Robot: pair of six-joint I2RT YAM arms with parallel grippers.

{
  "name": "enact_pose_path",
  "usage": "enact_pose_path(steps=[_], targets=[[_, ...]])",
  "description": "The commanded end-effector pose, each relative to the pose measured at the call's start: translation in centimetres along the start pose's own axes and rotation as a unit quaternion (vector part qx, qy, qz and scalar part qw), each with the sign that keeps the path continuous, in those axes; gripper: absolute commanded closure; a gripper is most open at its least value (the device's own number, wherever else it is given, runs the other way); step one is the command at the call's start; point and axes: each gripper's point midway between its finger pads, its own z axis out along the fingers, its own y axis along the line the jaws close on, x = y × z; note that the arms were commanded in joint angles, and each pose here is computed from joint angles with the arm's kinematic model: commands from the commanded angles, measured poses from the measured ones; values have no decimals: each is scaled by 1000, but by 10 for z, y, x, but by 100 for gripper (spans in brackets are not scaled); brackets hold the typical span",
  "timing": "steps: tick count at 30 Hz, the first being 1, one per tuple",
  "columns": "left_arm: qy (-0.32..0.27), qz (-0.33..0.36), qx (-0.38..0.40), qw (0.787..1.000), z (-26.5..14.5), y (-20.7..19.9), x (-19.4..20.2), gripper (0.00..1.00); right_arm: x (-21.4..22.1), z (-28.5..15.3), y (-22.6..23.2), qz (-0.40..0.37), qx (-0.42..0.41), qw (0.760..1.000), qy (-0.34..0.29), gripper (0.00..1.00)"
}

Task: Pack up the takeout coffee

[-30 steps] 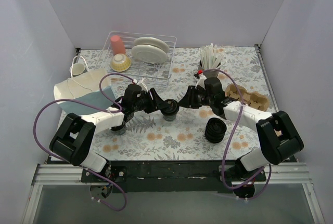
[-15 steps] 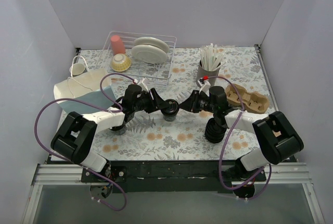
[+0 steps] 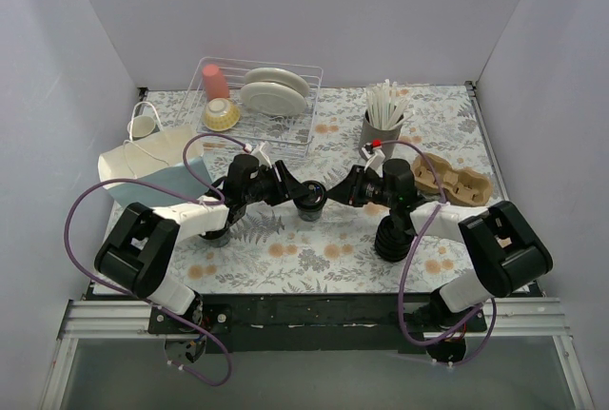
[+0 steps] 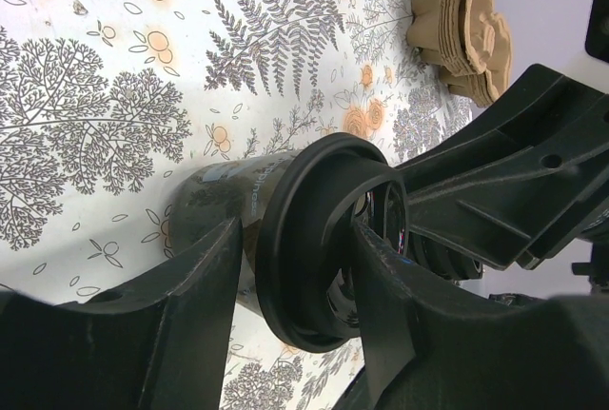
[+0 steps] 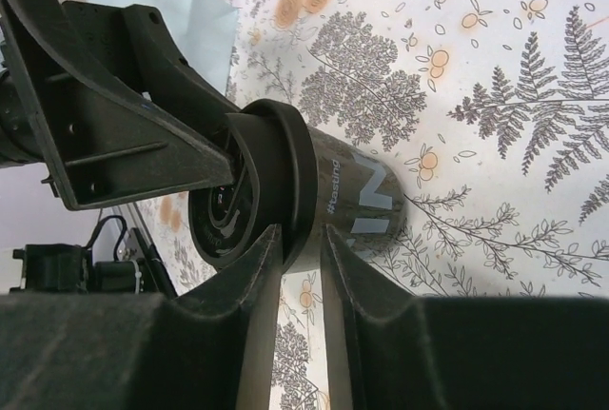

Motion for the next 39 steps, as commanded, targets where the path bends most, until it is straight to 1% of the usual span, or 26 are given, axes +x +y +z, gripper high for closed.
enact_pose_path(steps=[1,3,9,11,16,23,26,33,39], targets=[[148,-30,-188,970,-26,108,100,55,21,-3,-14,-1,63,996,64,68],[148,-23,-179,972,-26,105,98,55,4,0,-6,-14,68,996,57,67],[153,-6,-157,976,-24,95,95,54,-28,6,6,-66,77,994,45,67],[155,-3,-153,976,-23,94,94,54,-26,7,-1,-72,94,991,60,66],[151,6,-140,978,-17,90,89,54,-29,15,0,-90,92,988,82,66],[153,4,-148,977,-12,94,89,54,-8,13,-7,-84,98,985,118,67],[155,3,-152,976,-12,97,91,54,-5,8,-7,-81,97,985,115,67],[157,4,-154,975,-12,99,92,54,-21,5,8,-93,94,985,108,68],[159,5,-152,975,-12,98,93,54,-25,1,13,-88,100,985,107,69]])
